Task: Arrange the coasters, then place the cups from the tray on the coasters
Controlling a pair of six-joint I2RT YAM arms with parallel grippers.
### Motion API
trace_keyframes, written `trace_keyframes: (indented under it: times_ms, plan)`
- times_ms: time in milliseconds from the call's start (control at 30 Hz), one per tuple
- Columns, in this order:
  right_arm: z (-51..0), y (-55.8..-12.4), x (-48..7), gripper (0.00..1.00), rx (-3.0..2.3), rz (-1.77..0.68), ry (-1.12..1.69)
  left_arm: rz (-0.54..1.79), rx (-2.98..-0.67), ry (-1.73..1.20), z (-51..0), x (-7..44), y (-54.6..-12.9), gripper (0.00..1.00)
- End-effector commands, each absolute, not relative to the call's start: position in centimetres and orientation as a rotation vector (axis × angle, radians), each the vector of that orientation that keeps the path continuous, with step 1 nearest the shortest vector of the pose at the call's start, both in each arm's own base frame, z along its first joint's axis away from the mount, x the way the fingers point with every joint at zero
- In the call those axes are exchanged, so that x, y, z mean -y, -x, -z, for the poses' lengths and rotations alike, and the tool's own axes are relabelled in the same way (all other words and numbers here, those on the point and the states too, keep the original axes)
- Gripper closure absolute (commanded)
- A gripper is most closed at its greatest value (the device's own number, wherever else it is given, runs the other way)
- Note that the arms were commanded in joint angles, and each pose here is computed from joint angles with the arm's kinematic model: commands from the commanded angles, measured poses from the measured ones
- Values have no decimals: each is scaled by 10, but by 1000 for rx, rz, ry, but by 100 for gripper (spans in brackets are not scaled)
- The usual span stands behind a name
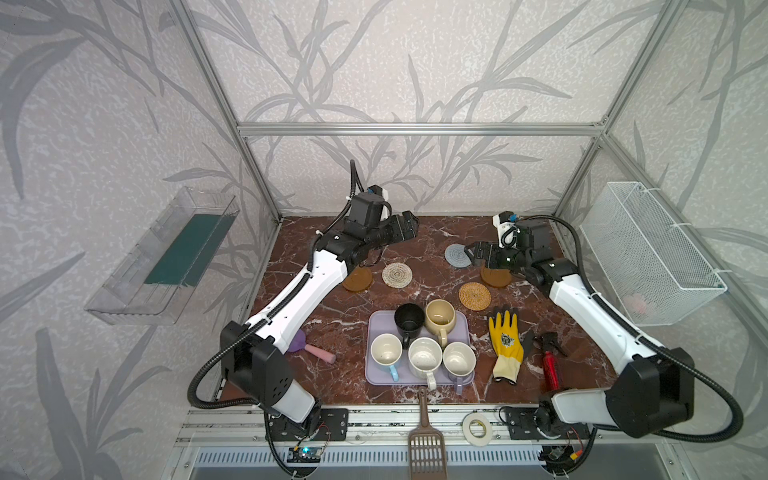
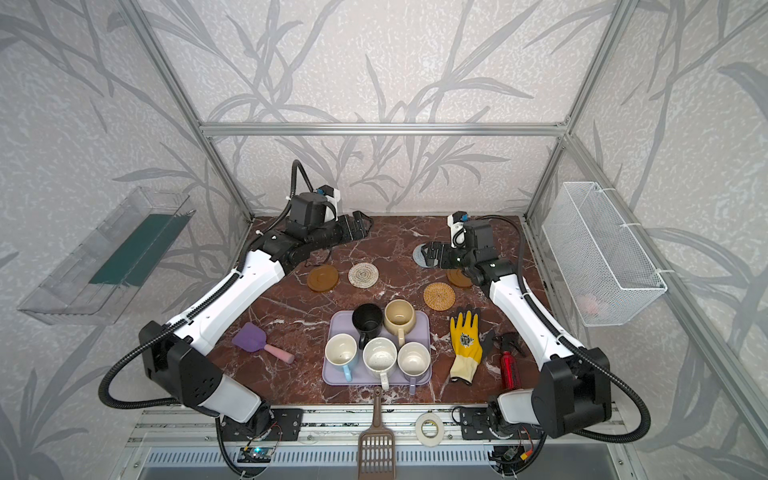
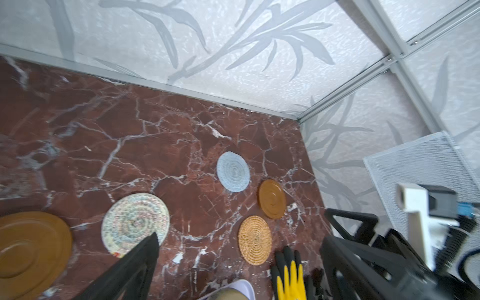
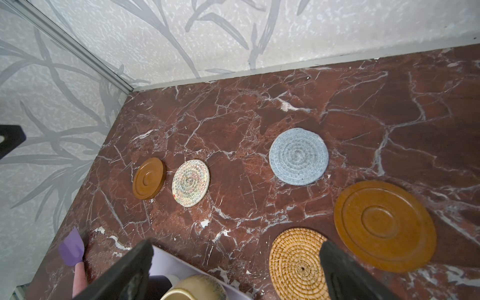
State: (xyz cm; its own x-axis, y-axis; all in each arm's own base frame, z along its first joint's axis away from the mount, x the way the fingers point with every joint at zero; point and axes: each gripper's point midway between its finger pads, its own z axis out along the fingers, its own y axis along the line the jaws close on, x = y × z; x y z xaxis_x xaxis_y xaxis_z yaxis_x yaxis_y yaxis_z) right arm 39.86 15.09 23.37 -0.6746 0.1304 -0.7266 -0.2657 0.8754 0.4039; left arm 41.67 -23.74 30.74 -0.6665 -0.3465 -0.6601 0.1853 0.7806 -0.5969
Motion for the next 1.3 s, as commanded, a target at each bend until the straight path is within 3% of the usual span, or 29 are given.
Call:
trace_keyframes:
  times_ms: [0,100,267,433,733,1267]
  plan:
    - [-217,-407,-150,1,-2300,-589,137,1016,-2090,185,-300,256,-416,1]
    - [-206,-426,-149,1,-2322,-540,145,1105,-2067,152,-299,271,-411,1]
    - [-172,-455,-152,2,-2411,-487,153,1037,-2121,137,-286,277,-417,1]
    - [-142,-481,-152,11,-2483,-423,154,965,-2183,125,-268,277,-424,1]
    - [-86,-516,-147,38,-2630,-260,266,859,-2236,87,-255,274,-432,1]
    - [-31,-521,-156,54,-2784,-255,376,887,-2276,88,-252,279,-431,1]
